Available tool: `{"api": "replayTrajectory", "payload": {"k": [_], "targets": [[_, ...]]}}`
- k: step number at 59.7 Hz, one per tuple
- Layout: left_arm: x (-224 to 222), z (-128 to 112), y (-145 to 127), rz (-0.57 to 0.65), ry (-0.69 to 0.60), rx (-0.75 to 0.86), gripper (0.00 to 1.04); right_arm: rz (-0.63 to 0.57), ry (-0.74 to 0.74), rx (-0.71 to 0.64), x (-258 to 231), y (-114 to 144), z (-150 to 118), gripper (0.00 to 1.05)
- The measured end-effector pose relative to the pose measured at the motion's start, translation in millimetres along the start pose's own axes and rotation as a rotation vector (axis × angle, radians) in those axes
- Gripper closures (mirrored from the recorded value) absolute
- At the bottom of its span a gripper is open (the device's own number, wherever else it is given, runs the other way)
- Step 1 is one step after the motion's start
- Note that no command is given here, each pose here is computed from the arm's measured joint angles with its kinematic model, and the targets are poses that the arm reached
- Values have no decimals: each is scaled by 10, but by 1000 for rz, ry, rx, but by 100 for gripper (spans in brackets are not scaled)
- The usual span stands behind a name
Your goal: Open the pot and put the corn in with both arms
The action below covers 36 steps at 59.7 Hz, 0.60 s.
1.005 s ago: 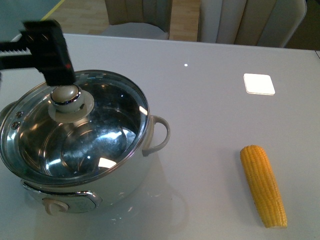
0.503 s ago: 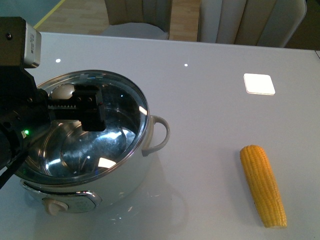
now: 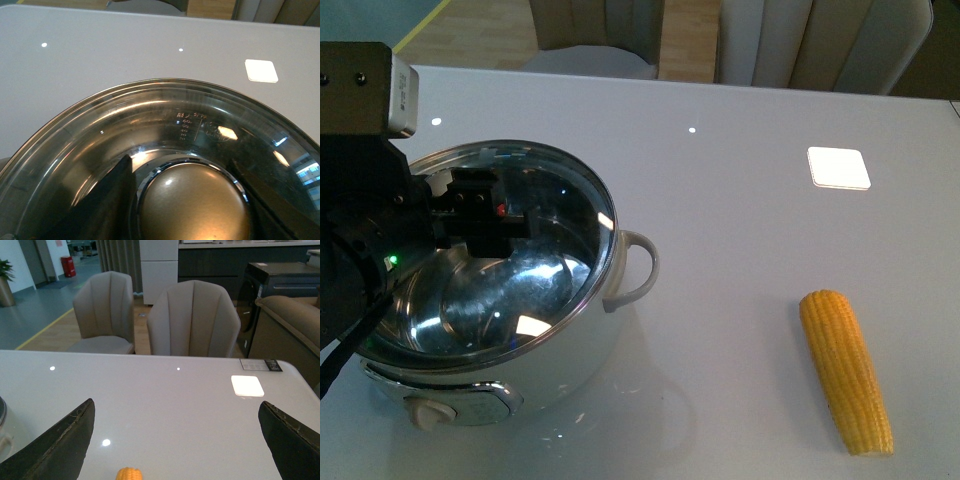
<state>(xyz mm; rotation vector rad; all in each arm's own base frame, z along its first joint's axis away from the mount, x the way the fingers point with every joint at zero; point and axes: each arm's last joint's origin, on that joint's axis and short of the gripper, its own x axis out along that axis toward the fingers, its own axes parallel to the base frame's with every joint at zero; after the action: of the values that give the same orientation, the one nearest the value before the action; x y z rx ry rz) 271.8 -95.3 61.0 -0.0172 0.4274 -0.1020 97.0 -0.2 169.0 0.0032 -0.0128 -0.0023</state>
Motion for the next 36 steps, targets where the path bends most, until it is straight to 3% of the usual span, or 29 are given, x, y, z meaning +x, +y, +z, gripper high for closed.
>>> {"api": "replayTrajectory", "payload": {"k": [5, 24, 36], "targets": [[0, 6, -13, -2, -7, 18, 60, 0, 0, 0, 0, 0, 0, 9], [-16, 35, -13, 4, -19, 27, 60, 0, 0, 0, 0, 0, 0, 9], [-138, 265, 49, 30, -72, 19, 60, 0, 0, 0, 0, 0, 0, 9]]}}
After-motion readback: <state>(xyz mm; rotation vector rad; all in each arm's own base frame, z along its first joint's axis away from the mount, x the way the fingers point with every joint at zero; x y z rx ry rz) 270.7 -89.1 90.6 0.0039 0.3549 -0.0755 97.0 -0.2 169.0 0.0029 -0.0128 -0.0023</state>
